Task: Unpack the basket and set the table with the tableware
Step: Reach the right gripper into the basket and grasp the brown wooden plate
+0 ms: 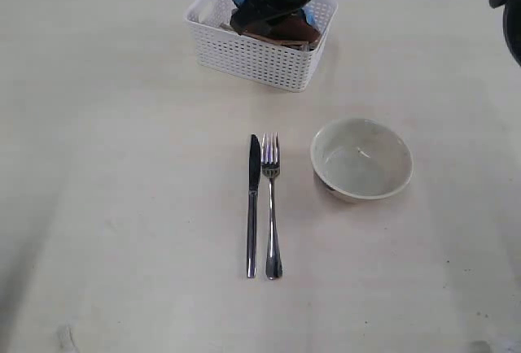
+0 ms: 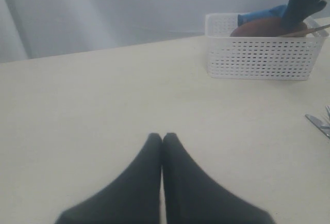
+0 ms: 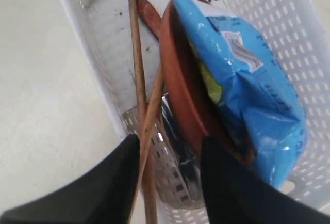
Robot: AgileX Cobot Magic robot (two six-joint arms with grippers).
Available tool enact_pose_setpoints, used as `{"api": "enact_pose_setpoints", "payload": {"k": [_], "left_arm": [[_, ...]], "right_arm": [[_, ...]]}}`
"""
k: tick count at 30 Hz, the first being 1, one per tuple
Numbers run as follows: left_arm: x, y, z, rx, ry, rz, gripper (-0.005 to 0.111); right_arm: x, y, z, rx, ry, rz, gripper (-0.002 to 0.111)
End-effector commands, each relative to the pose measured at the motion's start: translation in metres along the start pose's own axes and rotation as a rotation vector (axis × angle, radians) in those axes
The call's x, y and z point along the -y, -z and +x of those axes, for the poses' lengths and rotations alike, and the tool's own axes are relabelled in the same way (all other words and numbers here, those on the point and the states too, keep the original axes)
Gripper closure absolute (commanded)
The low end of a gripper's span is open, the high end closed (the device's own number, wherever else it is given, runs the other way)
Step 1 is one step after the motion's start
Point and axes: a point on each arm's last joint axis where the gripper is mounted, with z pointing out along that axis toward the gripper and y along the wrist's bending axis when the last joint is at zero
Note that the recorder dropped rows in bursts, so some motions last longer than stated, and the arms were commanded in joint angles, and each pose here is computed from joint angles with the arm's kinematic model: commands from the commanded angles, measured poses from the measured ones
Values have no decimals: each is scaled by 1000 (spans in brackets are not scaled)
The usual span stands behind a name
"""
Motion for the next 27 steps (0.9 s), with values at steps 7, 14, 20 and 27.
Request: {"api": "enact_pose_setpoints", "payload": {"k": [7,14,20,27], "left_arm": [[0,0,0,1,-2,6,107],[0,0,0,1,-2,6,107],[0,0,0,1,-2,6,107],[0,0,0,1,-2,6,107]], "right_arm": [[12,10,-1,-6,45,101,60],[11,3,0,-13,43,96,60],[8,-12,3,-29,39,78,60],[7,-18,2,-6,41,82,90]]}}
